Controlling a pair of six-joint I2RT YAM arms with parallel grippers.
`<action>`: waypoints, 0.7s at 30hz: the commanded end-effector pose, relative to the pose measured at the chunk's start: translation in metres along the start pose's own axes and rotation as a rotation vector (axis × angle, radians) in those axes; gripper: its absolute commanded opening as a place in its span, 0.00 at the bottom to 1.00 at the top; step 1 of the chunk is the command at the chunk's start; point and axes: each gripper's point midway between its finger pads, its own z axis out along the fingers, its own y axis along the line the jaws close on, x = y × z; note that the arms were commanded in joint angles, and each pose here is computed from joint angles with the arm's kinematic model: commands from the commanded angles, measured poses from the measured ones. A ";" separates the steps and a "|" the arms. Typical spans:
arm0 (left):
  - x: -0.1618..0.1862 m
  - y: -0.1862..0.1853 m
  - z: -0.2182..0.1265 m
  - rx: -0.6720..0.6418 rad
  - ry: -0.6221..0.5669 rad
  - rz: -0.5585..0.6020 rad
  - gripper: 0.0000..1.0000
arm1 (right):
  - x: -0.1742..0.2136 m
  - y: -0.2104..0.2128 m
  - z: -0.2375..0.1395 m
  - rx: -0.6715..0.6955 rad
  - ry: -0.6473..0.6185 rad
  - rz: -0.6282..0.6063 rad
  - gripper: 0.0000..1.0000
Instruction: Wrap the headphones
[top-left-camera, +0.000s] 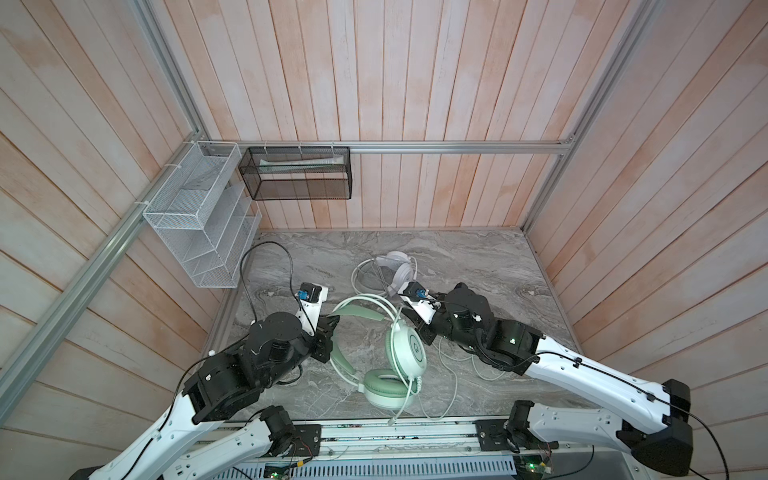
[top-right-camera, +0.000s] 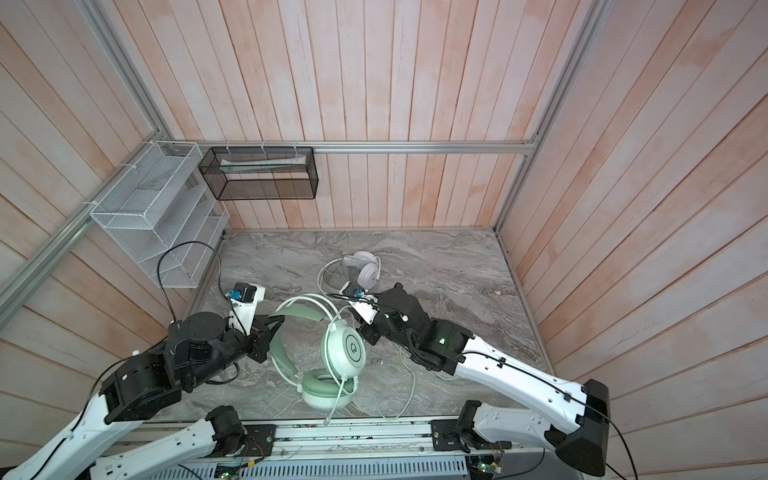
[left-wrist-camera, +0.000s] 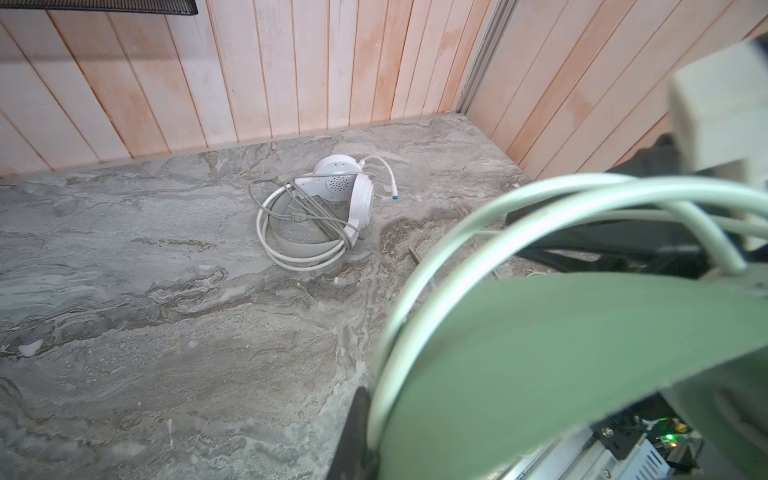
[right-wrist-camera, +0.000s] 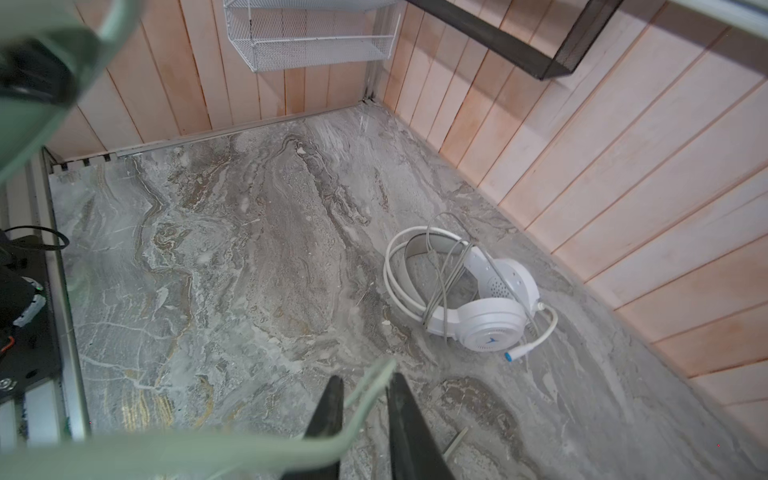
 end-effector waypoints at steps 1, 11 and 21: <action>-0.067 -0.027 -0.037 0.167 -0.236 -0.157 0.00 | -0.005 -0.012 -0.009 0.049 -0.062 0.066 0.32; -0.092 -0.031 -0.058 0.219 -0.307 -0.283 0.00 | 0.017 -0.024 -0.028 0.064 -0.162 0.240 0.54; -0.105 -0.010 -0.072 0.126 -0.331 -0.438 0.00 | 0.022 0.016 -0.059 -0.200 -0.403 0.374 0.73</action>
